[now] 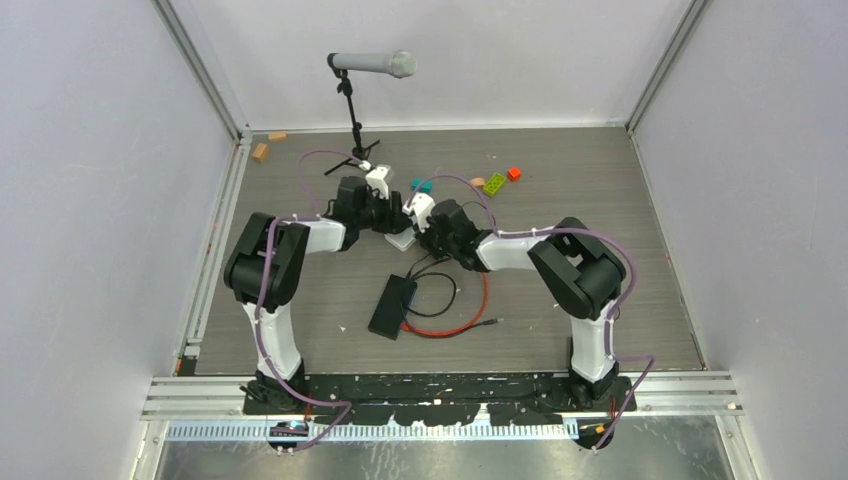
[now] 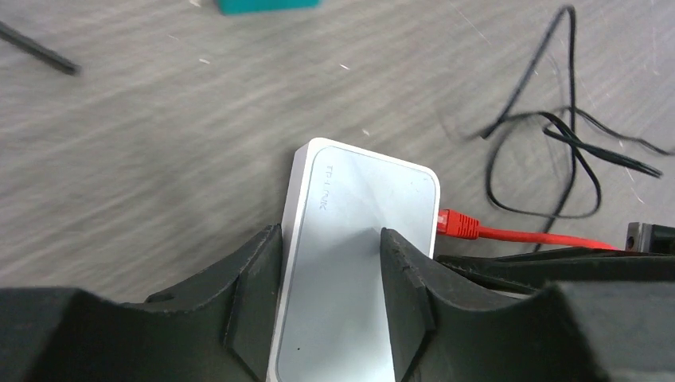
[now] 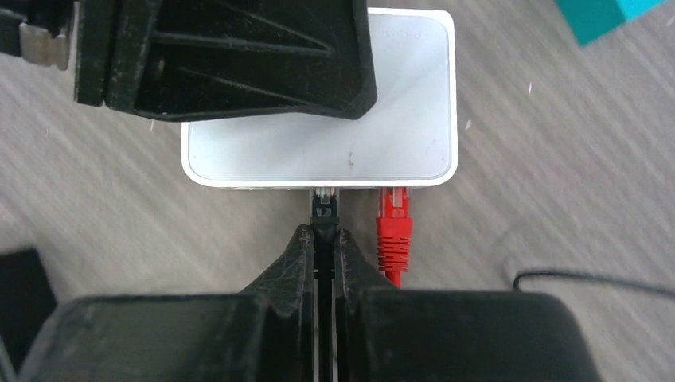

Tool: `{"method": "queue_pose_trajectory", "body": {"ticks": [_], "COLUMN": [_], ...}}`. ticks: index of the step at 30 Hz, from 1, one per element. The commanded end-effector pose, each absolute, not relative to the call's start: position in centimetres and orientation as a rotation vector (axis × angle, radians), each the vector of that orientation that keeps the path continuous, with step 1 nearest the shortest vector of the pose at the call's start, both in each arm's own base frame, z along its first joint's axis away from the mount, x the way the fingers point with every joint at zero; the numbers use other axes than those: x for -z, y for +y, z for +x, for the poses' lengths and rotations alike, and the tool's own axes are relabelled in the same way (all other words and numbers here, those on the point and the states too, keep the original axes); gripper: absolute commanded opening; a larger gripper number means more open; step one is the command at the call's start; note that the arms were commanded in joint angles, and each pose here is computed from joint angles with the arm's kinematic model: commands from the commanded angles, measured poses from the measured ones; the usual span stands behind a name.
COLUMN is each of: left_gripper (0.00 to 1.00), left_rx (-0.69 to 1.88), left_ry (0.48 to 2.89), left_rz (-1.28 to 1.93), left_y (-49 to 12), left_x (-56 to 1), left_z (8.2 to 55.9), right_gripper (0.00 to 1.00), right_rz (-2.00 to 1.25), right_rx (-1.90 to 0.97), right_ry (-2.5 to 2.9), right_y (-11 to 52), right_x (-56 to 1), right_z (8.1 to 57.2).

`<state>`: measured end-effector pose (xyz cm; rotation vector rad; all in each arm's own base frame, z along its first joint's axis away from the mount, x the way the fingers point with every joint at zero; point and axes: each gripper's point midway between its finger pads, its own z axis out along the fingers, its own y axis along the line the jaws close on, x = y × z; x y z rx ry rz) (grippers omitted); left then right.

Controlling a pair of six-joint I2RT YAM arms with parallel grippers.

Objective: Insert the plug into the switch port
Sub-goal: Insert the connector into the switch port, then pick up the connector from the center of the board.

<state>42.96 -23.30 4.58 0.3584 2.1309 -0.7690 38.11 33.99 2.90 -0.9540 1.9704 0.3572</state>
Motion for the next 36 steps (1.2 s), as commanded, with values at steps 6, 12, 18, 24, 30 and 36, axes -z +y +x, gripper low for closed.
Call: {"method": "queue_pose_trajectory", "body": {"ticks": [6, 12, 18, 24, 30, 36], "left_gripper": [0.61, 0.78, 0.84, 0.86, 0.86, 0.86], "left_rx": [0.972, 0.719, 0.561, 0.54, 0.632, 0.634], "left_ry": [2.176, 2.108, 2.034, 2.065, 2.124, 2.095], "left_rz": [0.516, 0.312, 0.222, 0.126, 0.063, -0.052], "left_y": [-28.8, -24.6, -21.7, -19.3, -17.8, -14.9], "left_x": [-7.3, -12.0, -18.0, -19.6, -18.7, -19.4], "left_z": [36.2, 40.3, 41.0, 37.3, 31.0, 25.9], "right_gripper": [0.06, 0.42, 0.57, 0.6, 0.61, 0.64], "right_rz": [-0.947, -0.924, -0.811, -0.804, -1.245, -1.526], "right_rx": [-0.359, -0.364, -0.369, -0.423, -0.681, -0.726], "right_ry": [1.886, 1.97, 1.98, 1.961, 1.78, 1.732], "right_y": [33.4, 31.8, 30.5, 28.2, 30.0, 31.8], "right_x": [-8.2, -9.3, -13.4, -16.7, -18.2, -17.3], "right_z": [36.1, 35.2, 34.8, 31.3, 24.5, 22.5]}}
